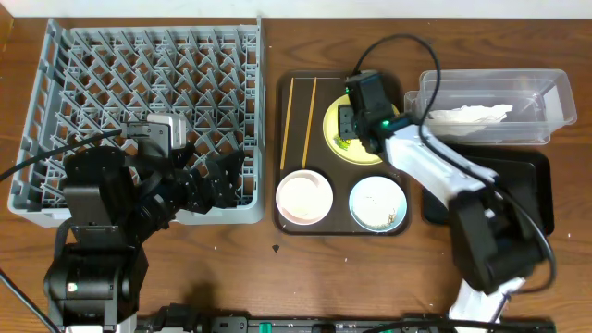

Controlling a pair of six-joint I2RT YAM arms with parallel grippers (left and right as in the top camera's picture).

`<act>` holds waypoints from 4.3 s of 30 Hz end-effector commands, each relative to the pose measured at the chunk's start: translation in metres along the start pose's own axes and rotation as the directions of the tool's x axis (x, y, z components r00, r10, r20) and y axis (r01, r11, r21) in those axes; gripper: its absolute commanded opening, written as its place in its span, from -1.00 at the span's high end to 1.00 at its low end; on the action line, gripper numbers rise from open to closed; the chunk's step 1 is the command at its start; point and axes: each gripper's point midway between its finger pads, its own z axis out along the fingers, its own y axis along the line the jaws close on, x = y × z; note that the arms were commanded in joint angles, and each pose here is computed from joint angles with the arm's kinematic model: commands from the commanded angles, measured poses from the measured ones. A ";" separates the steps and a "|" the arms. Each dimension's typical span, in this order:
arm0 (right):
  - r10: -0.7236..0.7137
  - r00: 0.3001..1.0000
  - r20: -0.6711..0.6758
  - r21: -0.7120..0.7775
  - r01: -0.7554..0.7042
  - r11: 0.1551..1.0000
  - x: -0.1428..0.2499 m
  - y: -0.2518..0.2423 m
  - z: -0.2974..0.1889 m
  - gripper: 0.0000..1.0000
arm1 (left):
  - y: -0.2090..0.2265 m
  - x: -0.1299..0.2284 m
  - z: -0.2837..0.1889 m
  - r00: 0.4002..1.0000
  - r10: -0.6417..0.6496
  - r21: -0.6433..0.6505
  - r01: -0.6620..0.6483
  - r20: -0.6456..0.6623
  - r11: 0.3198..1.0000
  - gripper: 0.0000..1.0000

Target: Sort waste into correct bins and load items into the dishwasher

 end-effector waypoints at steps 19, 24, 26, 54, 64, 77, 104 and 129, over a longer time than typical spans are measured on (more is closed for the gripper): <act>0.284 0.944 0.170 -0.008 -0.287 0.958 -0.061 -0.039 -0.086 0.98 | -0.006 -0.005 -0.004 1.000 0.001 0.018 -0.001 0.015 1.000 -0.92; 0.588 0.757 0.286 0.069 -0.628 0.775 -0.075 -0.125 -0.124 0.98 | -0.006 -0.005 -0.004 1.000 0.001 0.018 -0.001 0.015 1.000 -0.92; 0.657 0.688 0.308 0.112 -0.712 0.693 -0.069 -0.159 -0.122 0.98 | -0.006 -0.005 -0.004 1.000 0.001 0.018 -0.001 0.015 1.000 -0.92; 0.143 0.989 -0.041 -0.343 -0.148 0.928 -0.010 -0.045 -0.241 -0.27 | -0.005 0.001 -0.004 1.000 -0.014 0.015 0.014 -0.010 1.000 -0.92; -0.304 0.932 -0.199 -0.436 0.193 0.879 0.072 0.044 -0.220 -0.08 | -0.008 0.008 -0.005 0.999 -0.027 0.034 0.029 -0.040 0.999 -0.91; -0.388 0.860 -0.331 -0.372 0.260 0.891 0.120 0.091 -0.120 0.13 | 0.027 0.059 -0.013 0.967 -0.145 -0.181 0.107 -0.209 0.978 -0.91; -0.225 0.942 0.248 -0.890 0.314 0.330 -0.001 0.094 -0.322 0.98 | -0.077 0.013 0.001 0.954 -0.145 0.485 0.261 -0.263 0.835 -0.93; -0.232 0.835 0.500 -0.848 0.526 0.065 0.001 0.161 -0.365 0.98 | -0.123 0.014 -0.040 0.926 -0.045 0.758 0.335 -0.375 0.560 -0.59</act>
